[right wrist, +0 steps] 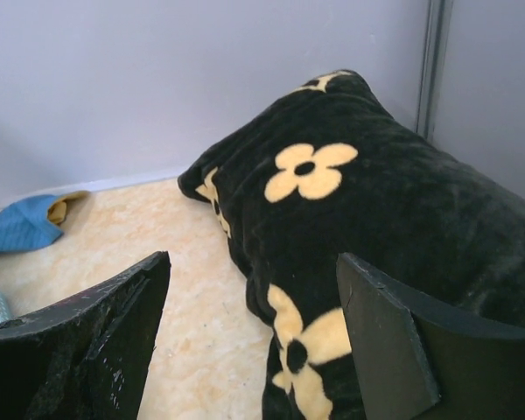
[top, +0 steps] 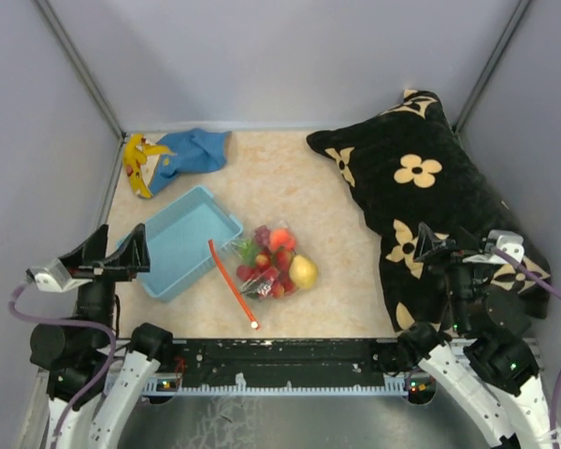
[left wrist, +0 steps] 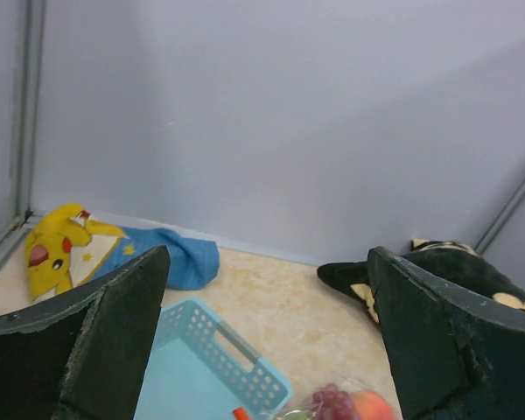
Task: Place the food in the zip-top bag and seal the zipper
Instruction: Reset both arms
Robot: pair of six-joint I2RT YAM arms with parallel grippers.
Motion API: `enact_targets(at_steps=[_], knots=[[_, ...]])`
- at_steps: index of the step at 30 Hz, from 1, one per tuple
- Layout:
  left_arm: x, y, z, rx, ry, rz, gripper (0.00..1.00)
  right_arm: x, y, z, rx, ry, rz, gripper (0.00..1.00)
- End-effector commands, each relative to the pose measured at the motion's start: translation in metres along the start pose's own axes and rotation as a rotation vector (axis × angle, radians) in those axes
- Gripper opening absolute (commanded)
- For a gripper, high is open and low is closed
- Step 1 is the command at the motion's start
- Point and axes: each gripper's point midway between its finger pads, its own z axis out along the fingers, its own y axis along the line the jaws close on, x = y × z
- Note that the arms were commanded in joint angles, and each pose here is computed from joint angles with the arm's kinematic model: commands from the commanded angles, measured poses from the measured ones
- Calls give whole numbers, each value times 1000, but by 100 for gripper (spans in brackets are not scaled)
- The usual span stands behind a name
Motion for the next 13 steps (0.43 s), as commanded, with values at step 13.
enact_targets(at_steps=[13], knots=[[51,37,0,-124,104,157,100,17,-9,-3,32,9,-2,77]])
